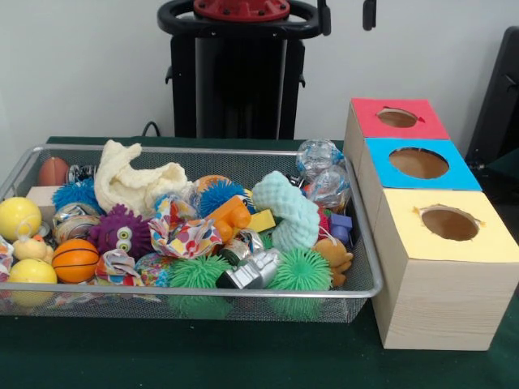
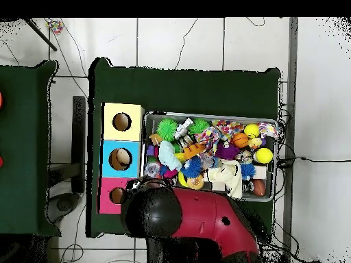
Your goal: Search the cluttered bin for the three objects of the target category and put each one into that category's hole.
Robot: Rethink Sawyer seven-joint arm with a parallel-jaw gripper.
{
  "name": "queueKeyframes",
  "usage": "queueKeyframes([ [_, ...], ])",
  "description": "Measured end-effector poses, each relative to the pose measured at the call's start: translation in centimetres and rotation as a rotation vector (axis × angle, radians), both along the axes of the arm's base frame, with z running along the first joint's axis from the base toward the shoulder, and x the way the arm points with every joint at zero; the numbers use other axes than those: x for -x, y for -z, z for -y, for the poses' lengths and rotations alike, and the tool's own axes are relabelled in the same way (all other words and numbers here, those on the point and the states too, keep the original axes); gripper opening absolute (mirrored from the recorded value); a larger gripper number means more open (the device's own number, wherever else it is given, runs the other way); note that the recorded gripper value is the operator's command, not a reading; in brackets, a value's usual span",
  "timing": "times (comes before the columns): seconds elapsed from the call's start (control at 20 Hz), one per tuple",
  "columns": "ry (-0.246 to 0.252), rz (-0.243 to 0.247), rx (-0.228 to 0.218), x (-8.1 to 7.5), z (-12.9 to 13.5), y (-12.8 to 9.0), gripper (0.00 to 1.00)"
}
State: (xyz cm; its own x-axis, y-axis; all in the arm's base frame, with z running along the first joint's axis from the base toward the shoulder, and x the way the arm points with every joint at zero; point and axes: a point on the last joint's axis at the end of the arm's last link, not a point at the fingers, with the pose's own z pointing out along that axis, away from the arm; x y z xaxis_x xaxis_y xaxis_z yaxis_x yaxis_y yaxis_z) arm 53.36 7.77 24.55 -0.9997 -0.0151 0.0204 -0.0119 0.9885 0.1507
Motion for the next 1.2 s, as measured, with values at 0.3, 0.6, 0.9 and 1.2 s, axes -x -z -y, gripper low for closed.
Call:
queueKeyframes([
  [0.3, -0.022, -0.042, -0.017, 2.8, -0.4, 1.1, 1.0],
  [0.6, -0.049, -0.045, -0.001, 3.2, 1.4, 2.1, 1.0],
  [0.9, -0.072, -0.035, 0.036, 1.3, 5.6, 4.3, 1.0],
  [1.2, -0.095, -0.014, 0.053, -4.6, 9.4, 7.5, 1.0],
])
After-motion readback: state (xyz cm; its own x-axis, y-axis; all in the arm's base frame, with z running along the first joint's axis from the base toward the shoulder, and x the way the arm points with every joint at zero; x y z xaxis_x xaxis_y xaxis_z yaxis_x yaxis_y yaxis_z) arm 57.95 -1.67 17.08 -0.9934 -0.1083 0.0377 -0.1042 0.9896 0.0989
